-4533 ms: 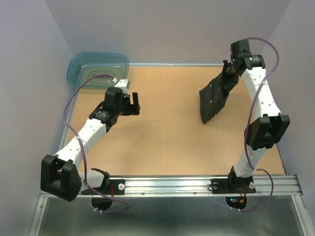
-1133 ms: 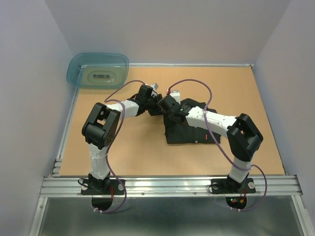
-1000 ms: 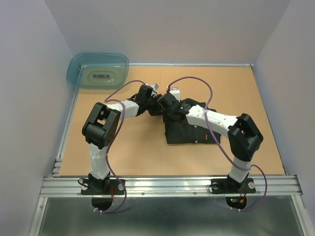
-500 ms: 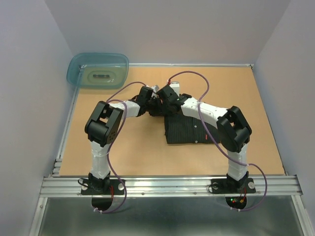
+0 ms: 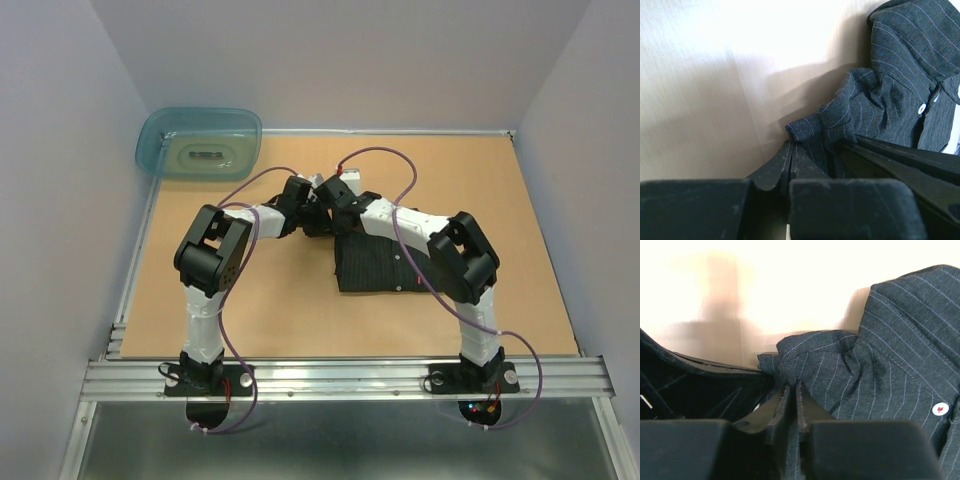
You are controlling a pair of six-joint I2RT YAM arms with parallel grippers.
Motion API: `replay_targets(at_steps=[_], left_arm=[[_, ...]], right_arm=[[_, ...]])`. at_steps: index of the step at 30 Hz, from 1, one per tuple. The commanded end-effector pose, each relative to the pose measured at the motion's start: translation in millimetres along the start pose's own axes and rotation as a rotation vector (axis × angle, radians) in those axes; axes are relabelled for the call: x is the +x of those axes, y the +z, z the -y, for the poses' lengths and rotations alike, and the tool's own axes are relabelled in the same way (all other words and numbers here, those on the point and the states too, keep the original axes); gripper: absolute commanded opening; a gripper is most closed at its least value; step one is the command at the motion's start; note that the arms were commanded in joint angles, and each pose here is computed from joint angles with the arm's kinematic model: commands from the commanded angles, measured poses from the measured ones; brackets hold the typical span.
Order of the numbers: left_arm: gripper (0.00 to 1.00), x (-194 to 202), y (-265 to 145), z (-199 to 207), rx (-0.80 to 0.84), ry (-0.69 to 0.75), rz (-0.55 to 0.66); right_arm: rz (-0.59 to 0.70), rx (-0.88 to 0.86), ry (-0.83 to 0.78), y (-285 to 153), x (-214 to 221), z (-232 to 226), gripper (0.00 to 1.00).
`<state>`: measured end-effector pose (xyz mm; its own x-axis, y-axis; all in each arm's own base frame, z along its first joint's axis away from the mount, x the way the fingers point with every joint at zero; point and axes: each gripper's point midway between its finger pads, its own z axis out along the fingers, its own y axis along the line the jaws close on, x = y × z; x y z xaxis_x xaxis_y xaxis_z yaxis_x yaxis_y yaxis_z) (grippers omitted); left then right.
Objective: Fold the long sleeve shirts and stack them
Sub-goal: Fold the shirt
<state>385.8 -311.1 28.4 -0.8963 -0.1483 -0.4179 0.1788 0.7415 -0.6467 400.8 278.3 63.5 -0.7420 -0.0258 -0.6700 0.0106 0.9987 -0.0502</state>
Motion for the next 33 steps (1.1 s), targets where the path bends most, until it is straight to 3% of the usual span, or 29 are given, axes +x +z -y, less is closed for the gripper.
replay_targets(at_steps=[1, 3, 22, 33], left_arm=[[0.06, 0.3, 2.0, -0.9, 0.008, 0.012, 0.005], [0.0, -0.5, 1.4, -0.2, 0.011, 0.009, 0.007], [0.0, -6.5, -4.1, 1.0, 0.031, -0.024, 0.044], [0.0, -7.4, -9.3, 3.0, 0.041, -0.032, 0.06]], right_arm=[[0.044, 0.02, 0.003, -0.7, -11.1, 2.7, 0.05], [0.034, 0.009, -0.01, -1.2, -8.3, 2.0, 0.01], [-0.02, -0.249, -0.093, -46.2, 8.5, -28.7, 0.01], [-0.018, -0.219, -0.058, -29.0, 5.2, -39.8, 0.02]])
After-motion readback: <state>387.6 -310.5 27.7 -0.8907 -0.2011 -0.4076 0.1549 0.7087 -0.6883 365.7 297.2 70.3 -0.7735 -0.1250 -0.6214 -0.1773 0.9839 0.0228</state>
